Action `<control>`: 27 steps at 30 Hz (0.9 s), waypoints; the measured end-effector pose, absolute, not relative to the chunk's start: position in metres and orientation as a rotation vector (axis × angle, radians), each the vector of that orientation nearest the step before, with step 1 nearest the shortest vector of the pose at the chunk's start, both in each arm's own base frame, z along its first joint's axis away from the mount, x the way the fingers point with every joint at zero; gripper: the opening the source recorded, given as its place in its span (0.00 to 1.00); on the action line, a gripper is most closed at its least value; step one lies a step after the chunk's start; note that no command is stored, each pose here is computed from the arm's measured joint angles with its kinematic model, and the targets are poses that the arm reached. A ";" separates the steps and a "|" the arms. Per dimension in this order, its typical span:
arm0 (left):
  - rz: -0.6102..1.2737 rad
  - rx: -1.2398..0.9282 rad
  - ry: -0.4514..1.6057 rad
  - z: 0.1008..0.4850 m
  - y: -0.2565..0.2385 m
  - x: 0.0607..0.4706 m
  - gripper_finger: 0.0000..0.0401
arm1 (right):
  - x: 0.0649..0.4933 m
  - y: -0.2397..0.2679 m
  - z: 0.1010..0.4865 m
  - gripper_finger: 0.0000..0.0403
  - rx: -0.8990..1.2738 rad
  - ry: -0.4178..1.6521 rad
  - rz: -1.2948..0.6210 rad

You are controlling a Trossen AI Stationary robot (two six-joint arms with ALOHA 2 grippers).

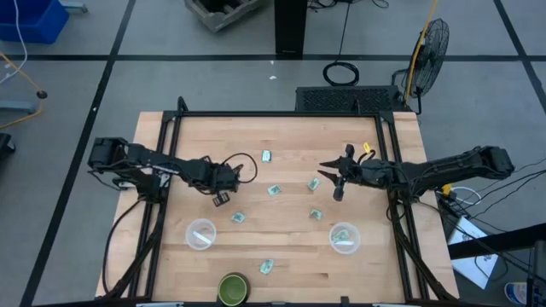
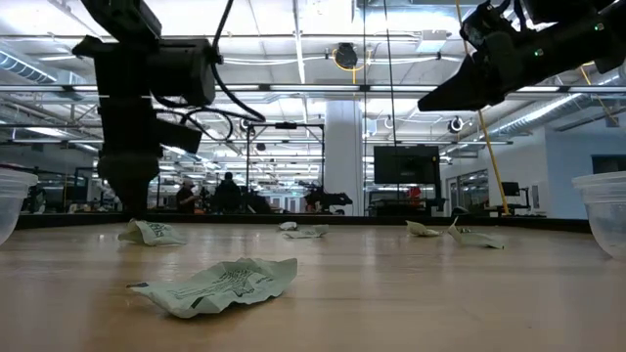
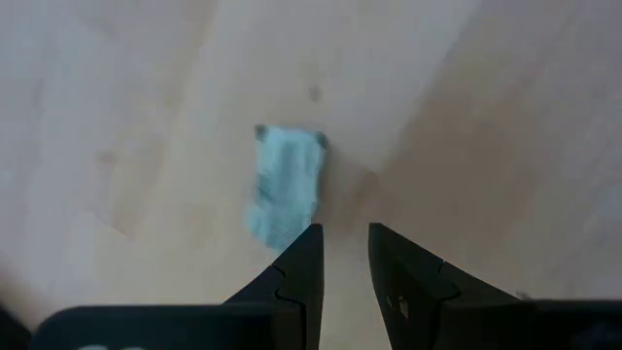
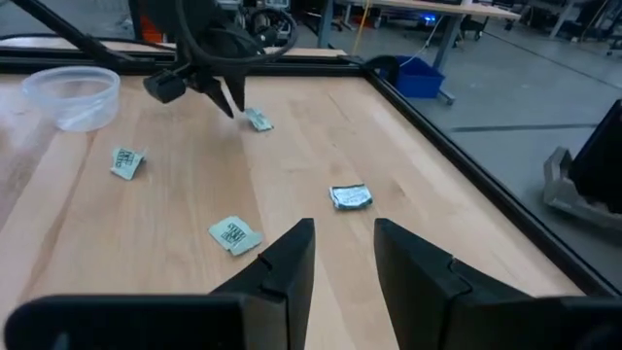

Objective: Pick and place Stevia / Truvia into bins
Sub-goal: Put the white stevia packet into the left transparent container

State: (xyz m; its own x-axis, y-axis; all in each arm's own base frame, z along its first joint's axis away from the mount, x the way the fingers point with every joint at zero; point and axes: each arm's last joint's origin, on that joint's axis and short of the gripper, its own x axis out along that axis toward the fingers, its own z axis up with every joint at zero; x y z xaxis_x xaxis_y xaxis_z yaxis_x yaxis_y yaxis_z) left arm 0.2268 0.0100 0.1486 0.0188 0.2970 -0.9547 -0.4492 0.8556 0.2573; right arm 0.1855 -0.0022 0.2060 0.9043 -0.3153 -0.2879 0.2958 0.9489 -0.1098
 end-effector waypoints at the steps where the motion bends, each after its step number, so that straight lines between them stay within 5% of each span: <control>1: 0.577 -0.141 1.450 0.147 0.011 0.227 0.22 | 0.186 -0.003 0.206 0.26 -0.072 0.310 -0.316; 27: 0.568 -0.244 1.458 0.147 0.042 0.226 0.22 | 0.185 -0.008 0.205 0.26 -0.083 0.325 -0.342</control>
State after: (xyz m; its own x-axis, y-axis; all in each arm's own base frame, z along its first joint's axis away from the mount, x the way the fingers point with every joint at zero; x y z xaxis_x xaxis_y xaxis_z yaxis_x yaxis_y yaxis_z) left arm 0.2260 0.0418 0.1471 0.0107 0.2149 -0.9766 -0.5026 0.8455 0.1805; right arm 0.1850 -0.0079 0.2049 0.8910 -0.3422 -0.2984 0.3156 0.9393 -0.1346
